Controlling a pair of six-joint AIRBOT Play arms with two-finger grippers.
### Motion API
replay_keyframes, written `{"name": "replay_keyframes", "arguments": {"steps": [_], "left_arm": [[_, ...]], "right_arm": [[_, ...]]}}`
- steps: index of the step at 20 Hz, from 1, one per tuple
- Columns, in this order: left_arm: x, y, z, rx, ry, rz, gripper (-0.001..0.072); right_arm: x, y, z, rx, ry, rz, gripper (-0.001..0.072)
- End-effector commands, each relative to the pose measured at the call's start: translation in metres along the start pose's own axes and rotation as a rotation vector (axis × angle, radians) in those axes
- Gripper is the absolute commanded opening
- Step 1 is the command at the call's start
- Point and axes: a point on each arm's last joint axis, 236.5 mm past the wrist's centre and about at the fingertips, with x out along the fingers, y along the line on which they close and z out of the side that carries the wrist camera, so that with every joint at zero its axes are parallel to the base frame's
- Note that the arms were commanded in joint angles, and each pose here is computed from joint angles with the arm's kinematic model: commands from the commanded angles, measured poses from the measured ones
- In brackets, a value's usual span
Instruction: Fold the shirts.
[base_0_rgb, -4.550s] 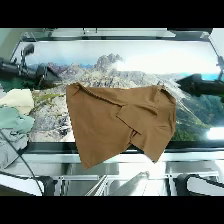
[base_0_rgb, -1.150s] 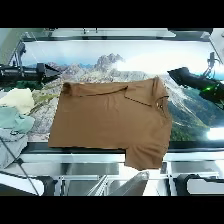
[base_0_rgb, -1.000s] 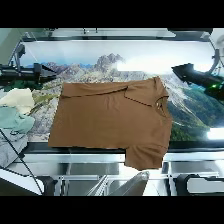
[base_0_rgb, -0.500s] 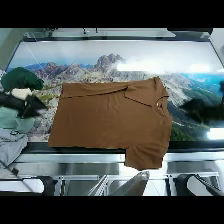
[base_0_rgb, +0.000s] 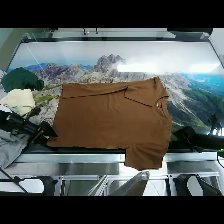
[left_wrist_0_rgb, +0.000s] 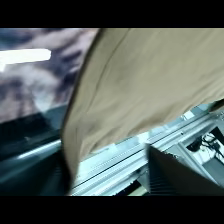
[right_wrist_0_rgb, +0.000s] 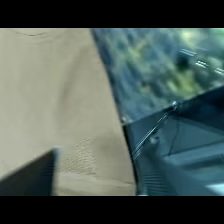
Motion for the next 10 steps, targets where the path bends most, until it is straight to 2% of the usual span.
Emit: {"name": "replay_keyframes", "arguments": {"steps": [1, 2, 3, 10], "left_arm": [[0.022, -0.013, 0.015, 0.074, 0.004, -0.054, 0.0329], [0.023, -0.014, 0.017, 0.09, 0.021, -0.044, 0.0103], [0.021, -0.017, 0.019, 0.113, 0.031, -0.041, 0.0008], [-0.004, -0.026, 0.043, 0.166, -0.032, -0.014, 0.0014]], "right_arm": [[0.0, -0.016, -0.003, 0.024, 0.004, -0.043, 0.0438], [0.001, -0.018, -0.006, 0.042, 0.019, -0.04, 0.0438], [0.005, -0.02, -0.013, 0.058, 0.055, -0.036, 0.0438], [0.064, -0.01, -0.067, 0.175, 0.298, 0.138, 0.0437]]}}
